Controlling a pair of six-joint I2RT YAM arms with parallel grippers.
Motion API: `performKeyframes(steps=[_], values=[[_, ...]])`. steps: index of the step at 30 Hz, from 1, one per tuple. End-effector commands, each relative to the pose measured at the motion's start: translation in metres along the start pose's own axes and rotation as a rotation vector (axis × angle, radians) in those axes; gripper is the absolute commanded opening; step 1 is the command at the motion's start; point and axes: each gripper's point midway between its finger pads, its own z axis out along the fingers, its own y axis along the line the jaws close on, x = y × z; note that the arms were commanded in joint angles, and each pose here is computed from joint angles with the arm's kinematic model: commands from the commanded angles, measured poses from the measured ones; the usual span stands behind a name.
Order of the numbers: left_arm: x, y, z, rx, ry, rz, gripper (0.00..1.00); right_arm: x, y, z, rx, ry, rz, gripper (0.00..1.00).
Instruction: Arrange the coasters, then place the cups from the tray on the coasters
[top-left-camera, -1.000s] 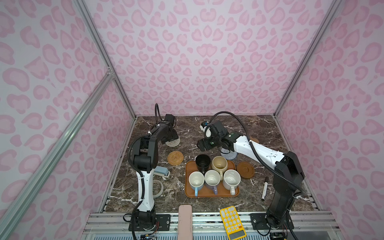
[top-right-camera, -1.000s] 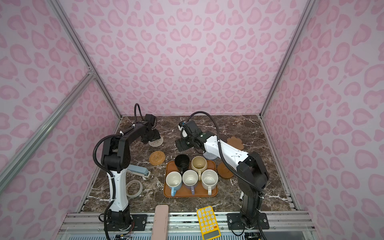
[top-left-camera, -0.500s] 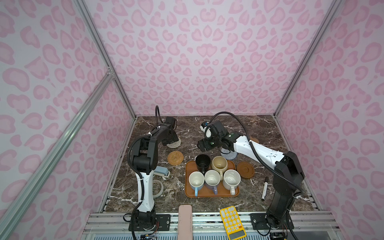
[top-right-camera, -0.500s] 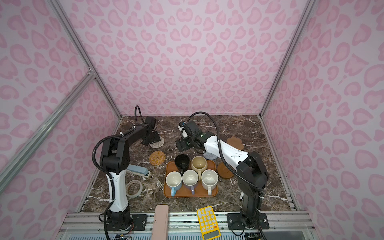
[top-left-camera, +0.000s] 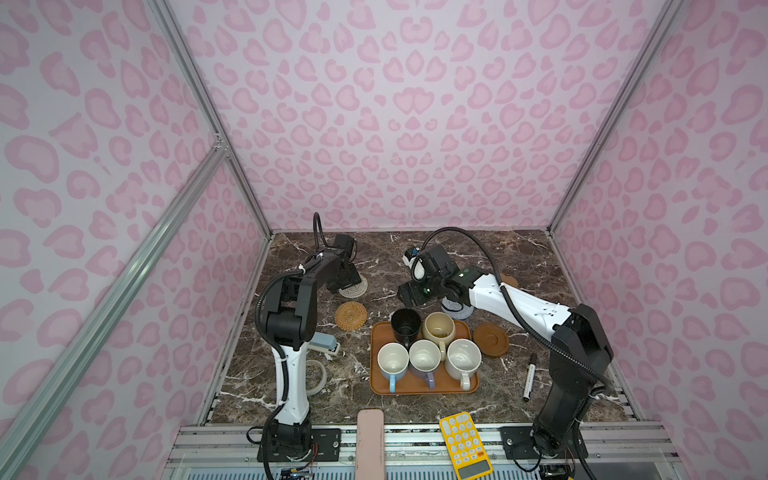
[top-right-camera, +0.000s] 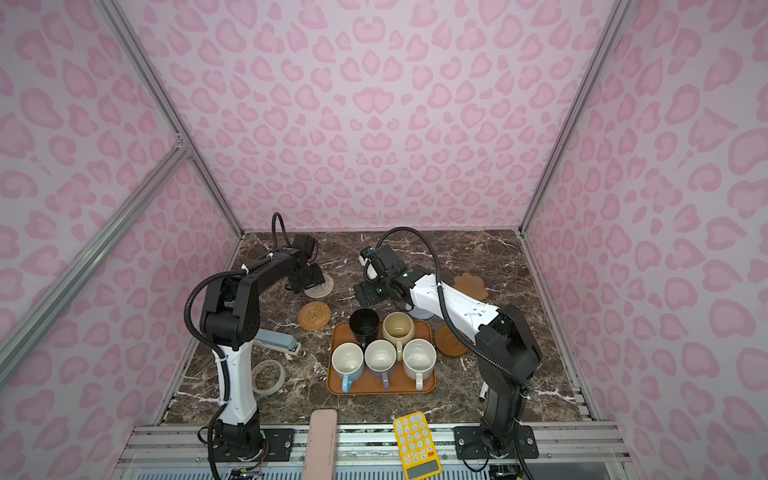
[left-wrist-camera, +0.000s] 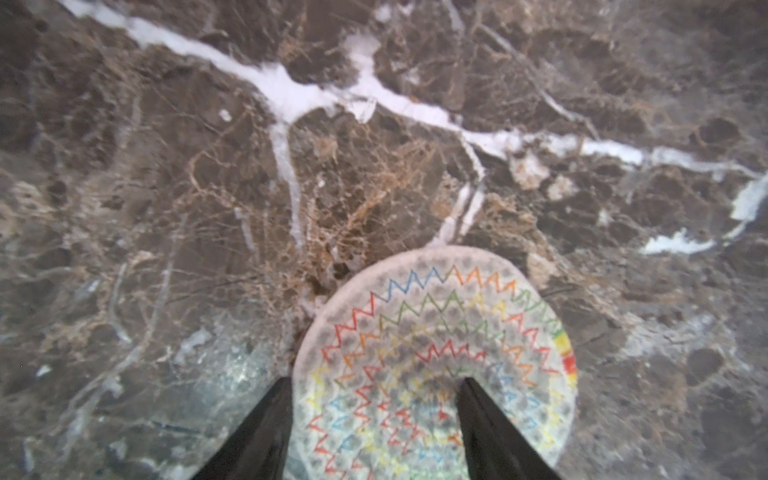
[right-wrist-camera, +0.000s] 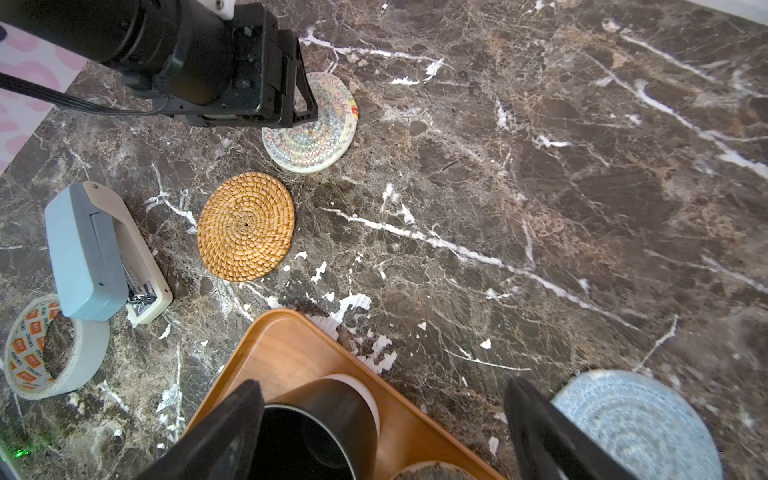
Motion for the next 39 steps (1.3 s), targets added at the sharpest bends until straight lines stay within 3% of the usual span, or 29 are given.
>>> performKeyframes(steps=[1,11,19,24,29,39], values=[[0.0,-0.001,-0.003,-0.002,0.013,-0.007,0.66,0.001,-0.002,-0.002,0.011,-0.001,0.0,0.93],[-0.02,-0.004,-0.027,0.008,-0.036,-0.032,0.71,-0.004,-0.003,-0.012,0.011,-0.02,0.0,0.94],[-0.026,0.001,-0.096,0.068,-0.135,-0.008,0.76,-0.017,-0.001,-0.037,0.004,-0.065,-0.004,1.0],[0.0,0.002,-0.14,0.176,-0.132,0.055,0.74,-0.019,0.001,-0.056,-0.004,-0.101,-0.02,1.0],[0.038,0.005,-0.158,0.259,-0.081,0.064,0.71,-0.013,-0.006,-0.072,0.026,-0.092,-0.046,0.99],[0.097,0.016,-0.109,0.159,0.024,0.095,0.67,0.008,-0.003,-0.076,-0.023,-0.061,-0.01,0.99]])
